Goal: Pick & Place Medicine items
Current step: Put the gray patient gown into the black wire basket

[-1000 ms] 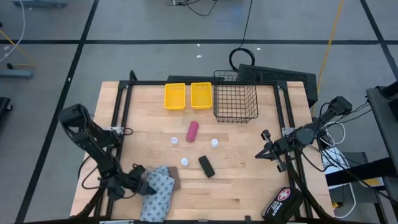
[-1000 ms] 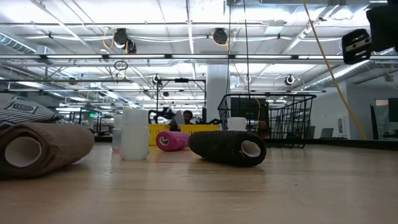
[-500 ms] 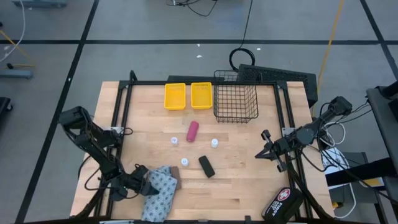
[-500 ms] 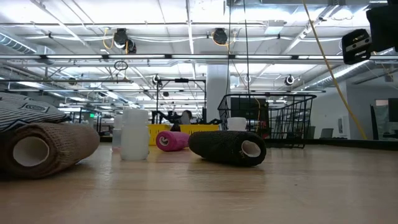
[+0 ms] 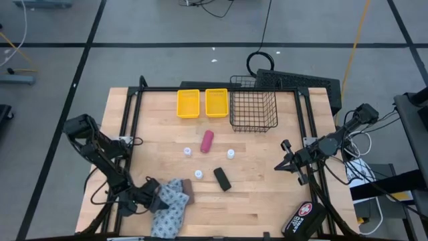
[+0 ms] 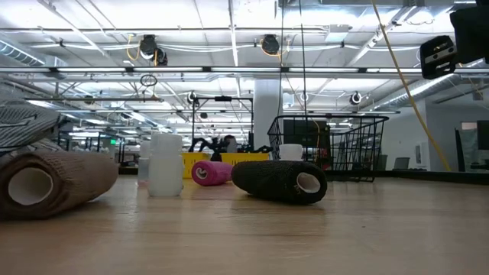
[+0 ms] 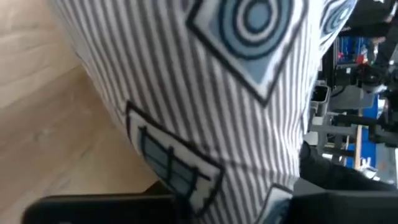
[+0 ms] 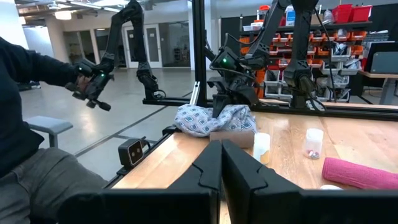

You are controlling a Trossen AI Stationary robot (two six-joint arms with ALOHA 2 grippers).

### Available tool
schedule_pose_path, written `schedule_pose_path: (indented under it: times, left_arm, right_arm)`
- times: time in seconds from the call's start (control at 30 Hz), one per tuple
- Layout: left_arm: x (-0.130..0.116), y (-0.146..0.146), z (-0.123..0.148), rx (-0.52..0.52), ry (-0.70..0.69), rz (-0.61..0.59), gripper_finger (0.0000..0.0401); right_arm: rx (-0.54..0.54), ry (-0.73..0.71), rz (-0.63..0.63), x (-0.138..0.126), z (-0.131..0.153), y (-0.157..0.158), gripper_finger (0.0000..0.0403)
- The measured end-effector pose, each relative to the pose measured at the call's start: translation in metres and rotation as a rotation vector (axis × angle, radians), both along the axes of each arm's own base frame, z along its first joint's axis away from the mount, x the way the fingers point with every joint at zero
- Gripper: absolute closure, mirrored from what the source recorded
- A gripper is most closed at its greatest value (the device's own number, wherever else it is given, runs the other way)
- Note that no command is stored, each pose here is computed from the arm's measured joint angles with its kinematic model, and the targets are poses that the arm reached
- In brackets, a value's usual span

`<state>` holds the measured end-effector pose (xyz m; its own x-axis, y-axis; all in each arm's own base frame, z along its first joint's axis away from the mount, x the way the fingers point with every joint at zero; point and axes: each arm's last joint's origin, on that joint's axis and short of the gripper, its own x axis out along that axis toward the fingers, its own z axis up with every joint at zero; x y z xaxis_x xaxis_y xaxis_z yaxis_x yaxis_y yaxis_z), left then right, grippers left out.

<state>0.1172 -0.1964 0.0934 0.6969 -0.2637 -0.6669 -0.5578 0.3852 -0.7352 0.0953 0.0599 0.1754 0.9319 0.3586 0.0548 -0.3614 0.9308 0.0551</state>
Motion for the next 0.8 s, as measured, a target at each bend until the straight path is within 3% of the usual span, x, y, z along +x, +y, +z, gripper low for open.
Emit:
schedule_pose_path:
  times: [0.53, 0.8]
  left_arm:
    - [-0.014, 0.009, 0.058, 0.129, -0.331, -0.091, 0.0340]
    - [-0.015, 0.023, 0.098, 0.365, -0.583, -0.132, 0.0340]
  right_arm:
    - [0.005, -0.007, 0.000, 0.000, 0.001, 0.000, 0.0403]
    - [0.005, -0.007, 0.000, 0.000, 0.001, 0.000, 0.0403]
